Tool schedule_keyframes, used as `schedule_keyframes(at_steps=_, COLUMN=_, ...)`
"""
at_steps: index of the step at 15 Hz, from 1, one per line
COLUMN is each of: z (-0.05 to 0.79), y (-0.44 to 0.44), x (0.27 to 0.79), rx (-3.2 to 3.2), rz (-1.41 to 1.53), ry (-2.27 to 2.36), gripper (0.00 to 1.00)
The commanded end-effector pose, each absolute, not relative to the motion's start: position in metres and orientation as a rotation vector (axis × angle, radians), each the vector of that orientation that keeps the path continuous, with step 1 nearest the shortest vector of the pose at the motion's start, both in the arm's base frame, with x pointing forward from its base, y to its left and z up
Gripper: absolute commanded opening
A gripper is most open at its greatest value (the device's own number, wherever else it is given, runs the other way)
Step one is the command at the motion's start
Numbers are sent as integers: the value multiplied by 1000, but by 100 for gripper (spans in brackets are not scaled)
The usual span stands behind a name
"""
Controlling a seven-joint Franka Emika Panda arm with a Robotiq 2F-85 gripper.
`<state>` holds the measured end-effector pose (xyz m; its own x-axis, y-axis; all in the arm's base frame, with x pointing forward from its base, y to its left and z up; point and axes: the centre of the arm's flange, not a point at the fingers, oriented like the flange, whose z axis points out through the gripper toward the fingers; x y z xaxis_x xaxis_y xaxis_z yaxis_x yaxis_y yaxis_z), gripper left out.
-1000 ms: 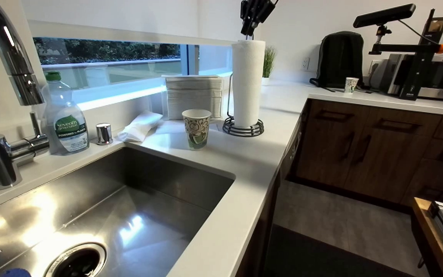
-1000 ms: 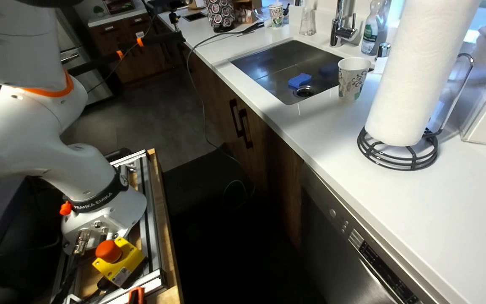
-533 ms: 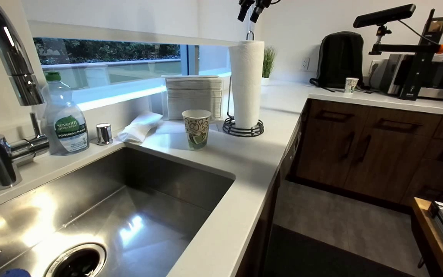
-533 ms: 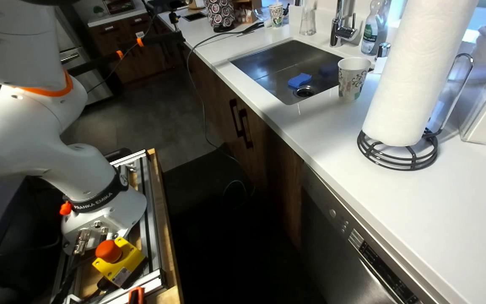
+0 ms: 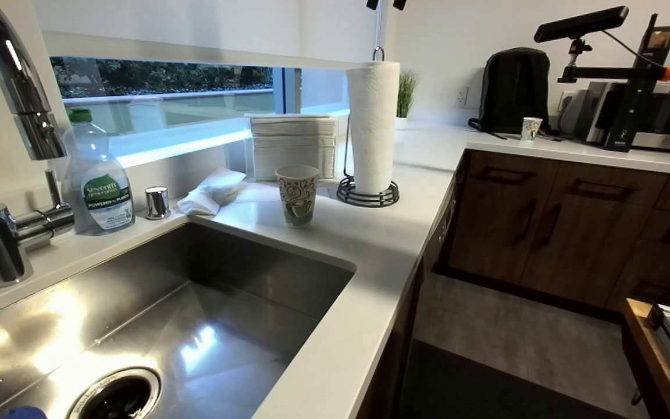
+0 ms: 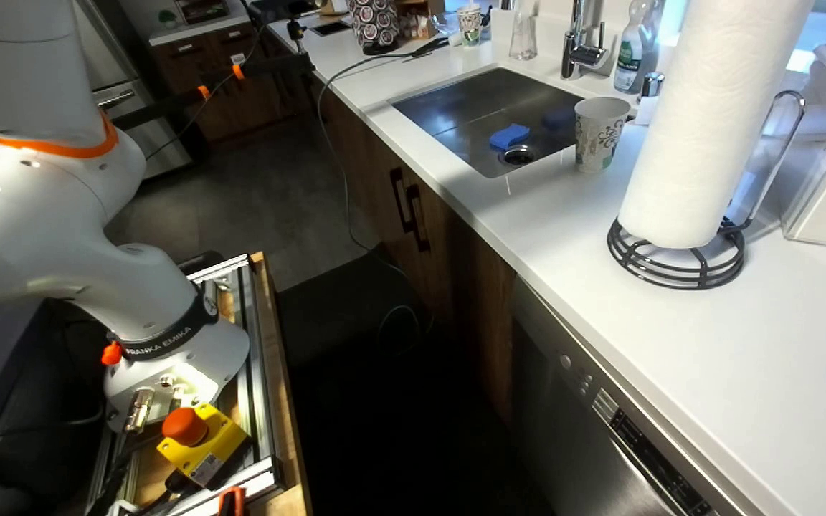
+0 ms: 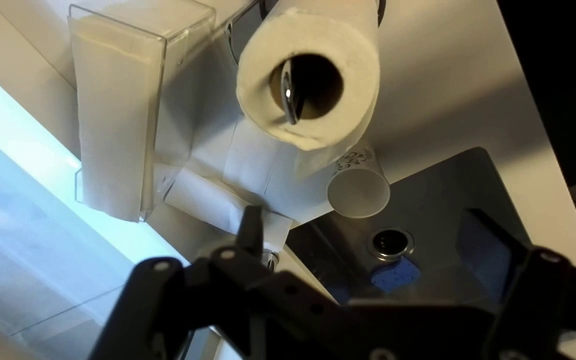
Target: Rotate the silver stand.
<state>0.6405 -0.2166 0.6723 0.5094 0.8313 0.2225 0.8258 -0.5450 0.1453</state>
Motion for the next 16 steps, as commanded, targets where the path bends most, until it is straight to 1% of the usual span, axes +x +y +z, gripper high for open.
schedule_keyframes(at_steps=1, z=664, y=-188, x=614, rx=2840, rz=331, ry=1256, gripper=100)
schedule_keyframes(at_steps=6, z=674, y=-190, x=598, rx=2953, rz=280, ry=866, gripper=100)
schedule_keyframes(at_steps=16, z=668, y=-210, x=528, rx=3150, rz=155, ry=62, gripper=100)
